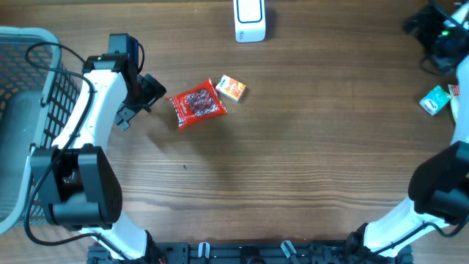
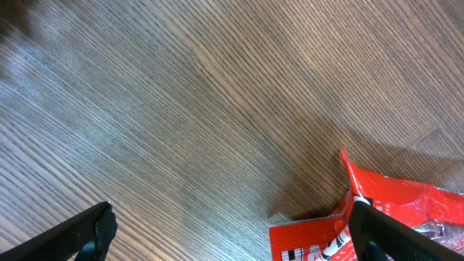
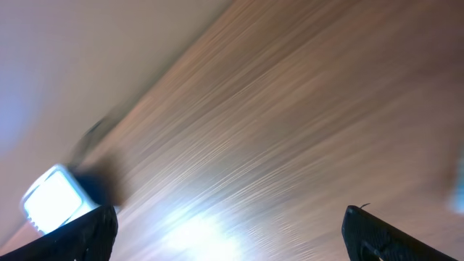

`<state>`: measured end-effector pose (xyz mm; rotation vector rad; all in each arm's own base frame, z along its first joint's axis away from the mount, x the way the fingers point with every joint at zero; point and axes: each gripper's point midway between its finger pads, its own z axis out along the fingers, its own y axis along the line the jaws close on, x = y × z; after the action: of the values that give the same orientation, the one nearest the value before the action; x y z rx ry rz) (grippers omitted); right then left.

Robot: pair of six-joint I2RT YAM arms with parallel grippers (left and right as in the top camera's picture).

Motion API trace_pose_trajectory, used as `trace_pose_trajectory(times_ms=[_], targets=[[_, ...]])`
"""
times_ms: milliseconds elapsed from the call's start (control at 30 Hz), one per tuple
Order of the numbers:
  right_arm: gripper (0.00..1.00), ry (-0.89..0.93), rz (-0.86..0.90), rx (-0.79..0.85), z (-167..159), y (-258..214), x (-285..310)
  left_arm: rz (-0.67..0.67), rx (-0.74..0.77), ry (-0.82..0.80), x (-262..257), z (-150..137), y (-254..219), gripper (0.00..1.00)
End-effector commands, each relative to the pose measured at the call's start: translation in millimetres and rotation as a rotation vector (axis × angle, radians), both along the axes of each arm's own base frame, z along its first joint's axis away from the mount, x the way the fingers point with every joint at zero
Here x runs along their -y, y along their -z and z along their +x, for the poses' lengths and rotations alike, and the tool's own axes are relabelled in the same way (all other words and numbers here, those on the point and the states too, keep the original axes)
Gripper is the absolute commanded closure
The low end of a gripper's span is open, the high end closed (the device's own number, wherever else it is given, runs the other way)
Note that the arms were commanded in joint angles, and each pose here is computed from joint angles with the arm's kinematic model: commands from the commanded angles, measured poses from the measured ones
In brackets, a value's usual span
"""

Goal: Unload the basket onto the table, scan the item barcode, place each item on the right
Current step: 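Carry the teal box to the right table edge and release it, then reach the right gripper to the orange Kleenex pack and grasp it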

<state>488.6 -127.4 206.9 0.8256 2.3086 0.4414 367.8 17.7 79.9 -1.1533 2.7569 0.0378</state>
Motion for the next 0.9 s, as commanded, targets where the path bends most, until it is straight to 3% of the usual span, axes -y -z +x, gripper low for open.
trace_pose_trajectory(times_ms=[0, 67, 167, 300, 400, 567, 700, 767, 800, 867], targets=[[0.01, -0.345, 0.245, -0.03, 7, 36, -125, 0.005, -0.011, -0.015, -3, -1, 4, 0.0], [0.0, -0.576, 0.16, -0.044, 8, 67, -198, 0.005, -0.012, -0.015, -3, -1, 4, 0.0], [0.01, -0.757, 0.001, -0.124, 4, 140, -309, 0.005, -0.012, -0.015, -3, -1, 4, 0.0], [0.0, -0.91, -0.087, -0.102, -12, 188, -393, 0.005, -0.012, -0.015, -3, -1, 4, 0.0], [0.04, -0.904, -0.138, -0.127, -16, 200, -396, 0.005, -0.012, -0.015, -3, -1, 4, 0.0], [0.35, -0.845, -0.247, -0.266, -31, 220, -366, 0.005, -0.012, -0.015, -3, -1, 4, 0.0], [0.44, -0.678, -0.423, -0.408, -42, 211, -312, 0.005, -0.012, -0.015, -3, -1, 4, 0.0], [0.4, -0.582, -0.507, -0.448, -49, 185, -283, 0.005, -0.012, -0.015, -3, -1, 4, 0.0], [0.29, -0.577, -0.514, -0.445, -53, 169, -278, 0.005, -0.012, -0.015, -3, -1, 4, 0.0], [0.22, -0.591, -0.519, -0.416, -58, 141, -276, 0.005, -0.012, -0.015, -3, -1, 4, 0.0]])
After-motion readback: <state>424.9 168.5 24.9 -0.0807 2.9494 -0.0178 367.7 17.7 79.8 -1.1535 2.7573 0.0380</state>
